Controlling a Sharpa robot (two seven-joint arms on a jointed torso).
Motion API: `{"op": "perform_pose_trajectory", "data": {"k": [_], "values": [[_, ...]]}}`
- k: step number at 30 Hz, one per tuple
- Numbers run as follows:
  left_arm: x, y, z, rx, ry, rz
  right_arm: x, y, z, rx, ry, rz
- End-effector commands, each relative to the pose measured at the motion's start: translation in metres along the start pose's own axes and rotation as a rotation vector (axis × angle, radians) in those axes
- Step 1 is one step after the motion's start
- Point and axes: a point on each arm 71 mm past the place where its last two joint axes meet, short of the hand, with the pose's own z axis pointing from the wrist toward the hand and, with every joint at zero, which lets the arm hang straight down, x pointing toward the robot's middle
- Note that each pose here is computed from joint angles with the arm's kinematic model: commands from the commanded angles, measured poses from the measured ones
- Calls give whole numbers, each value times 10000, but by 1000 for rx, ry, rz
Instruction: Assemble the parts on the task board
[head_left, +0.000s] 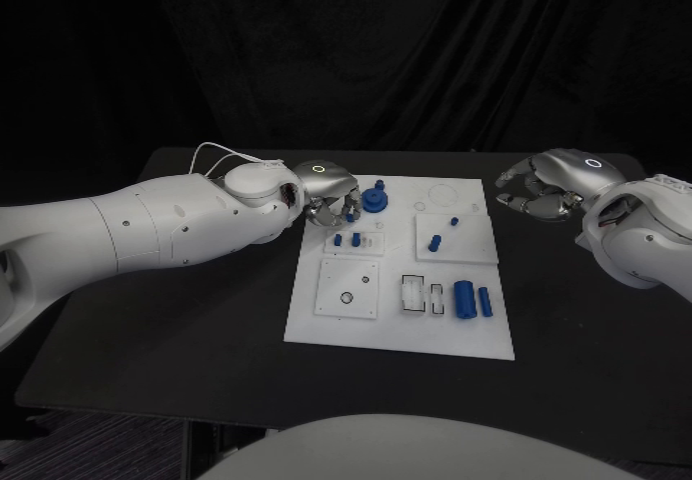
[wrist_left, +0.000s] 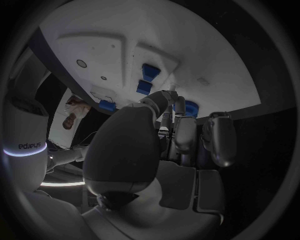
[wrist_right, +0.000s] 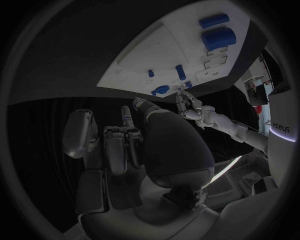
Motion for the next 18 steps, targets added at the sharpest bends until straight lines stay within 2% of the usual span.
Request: {"op": "perform_pose_trajectory", "data": {"k": [1,18], "values": [[27,-25,4,12,22,-5,9,-3,-2,5,0,-2],[27,-40,36,10,27,-4,9,-3,-1,5,0,-2]]}}
